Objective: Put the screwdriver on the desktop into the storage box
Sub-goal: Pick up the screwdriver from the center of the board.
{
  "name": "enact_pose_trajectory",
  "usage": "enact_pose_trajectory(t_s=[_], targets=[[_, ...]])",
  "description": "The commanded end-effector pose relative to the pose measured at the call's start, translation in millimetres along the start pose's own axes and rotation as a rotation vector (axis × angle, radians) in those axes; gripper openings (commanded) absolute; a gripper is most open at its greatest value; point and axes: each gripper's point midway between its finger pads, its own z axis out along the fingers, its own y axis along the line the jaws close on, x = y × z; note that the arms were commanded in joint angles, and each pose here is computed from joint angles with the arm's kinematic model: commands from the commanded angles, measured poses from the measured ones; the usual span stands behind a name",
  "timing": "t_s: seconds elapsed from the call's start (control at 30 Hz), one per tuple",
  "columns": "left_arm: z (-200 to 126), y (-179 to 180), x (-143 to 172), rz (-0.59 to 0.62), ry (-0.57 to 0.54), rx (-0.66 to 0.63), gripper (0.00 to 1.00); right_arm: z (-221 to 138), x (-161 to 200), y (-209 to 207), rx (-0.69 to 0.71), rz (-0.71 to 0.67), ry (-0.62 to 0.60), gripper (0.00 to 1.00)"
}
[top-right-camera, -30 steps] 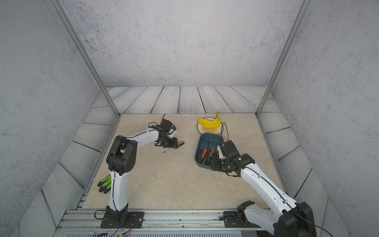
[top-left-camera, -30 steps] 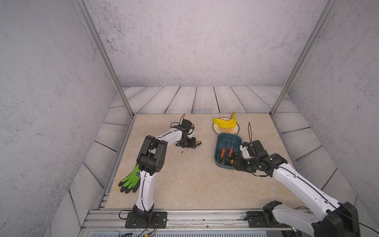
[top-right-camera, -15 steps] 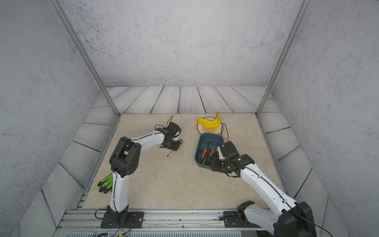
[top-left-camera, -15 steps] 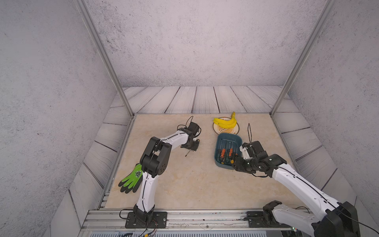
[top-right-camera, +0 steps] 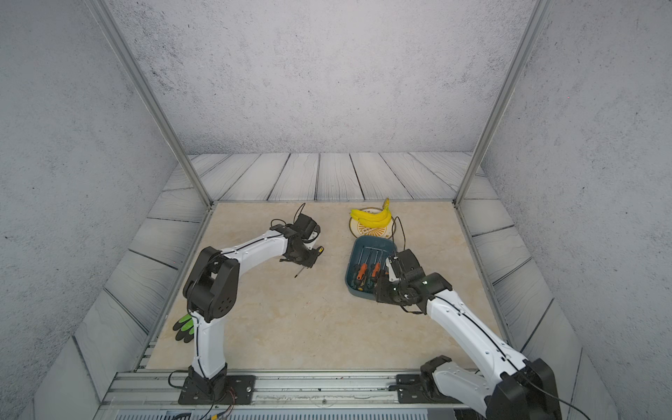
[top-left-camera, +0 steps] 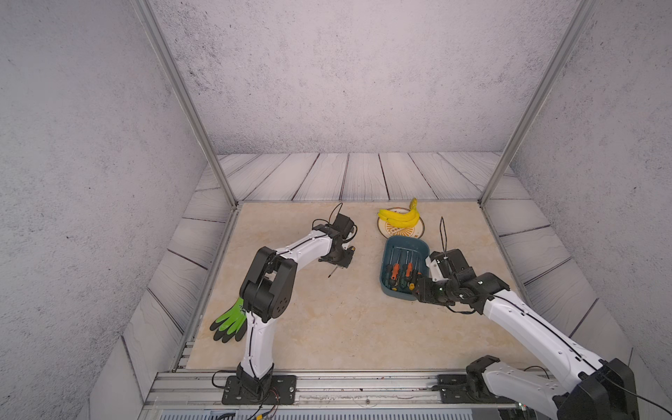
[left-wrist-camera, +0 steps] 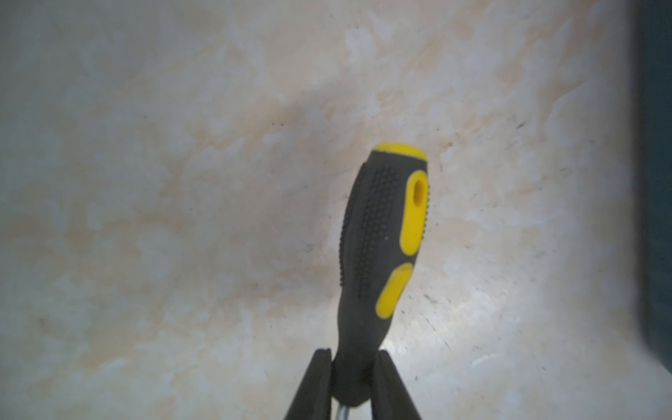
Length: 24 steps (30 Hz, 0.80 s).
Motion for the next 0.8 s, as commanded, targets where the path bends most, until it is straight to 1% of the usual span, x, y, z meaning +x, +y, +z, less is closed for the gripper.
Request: enact_pose_trajectory(t_s=[0.0, 0.1, 0.2, 0.33, 0.43, 0.53, 0.67, 0.73, 0.77], targets=[[-44.9, -14.9, -10.0, -0.02, -0.044, 0.074, 0.0, -17.1, -17.7, 5.6, -0.005, -0.069, -0.082, 0.48], [-67.6, -23.2, -8.1, -0.033, -0.06, 0.127, 0.0, -23.1, -23.1, 16.0, -0.05, -0.127, -0.109, 0.49], [-85.3, -34.9, 1.2, -0.034, -0.04, 0.196, 0.0, -29.6, -28.3, 30.1, -0.115, -0.189, -0.139, 0.5], [-112.6, -51.1, 15.1, -0.038, -0.019, 0.296, 0.0, -42.4, -39.1, 39.6, -0.14, -0.299, -0.24, 0.54], [-131.5, -62.2, 26.4, -0.039, 0.001, 0.366, 0.0, -54.9, -47.2, 49.4, -0.16, -0.409, -0.363, 0.57], [-148.4, -73.5, 38.3, -0.05, 0.02, 0.439, 0.0, -62.4, -45.7, 68.2, -0.213, -0.545, -0.45, 0.58], [-166.9, -81.7, 52.4, -0.049, 0.024, 0.496, 0.0, -67.9, -36.0, 92.8, -0.264, -0.756, -0.503, 0.59], [-173.7, -83.9, 59.4, -0.045, 0.028, 0.513, 0.0, -68.7, -33.0, 100.0, -0.271, -0.824, -0.509, 0.59], [-177.8, -85.8, 63.2, -0.04, 0.031, 0.525, 0.0, -67.8, -31.5, 103.8, -0.272, -0.867, -0.51, 0.62]])
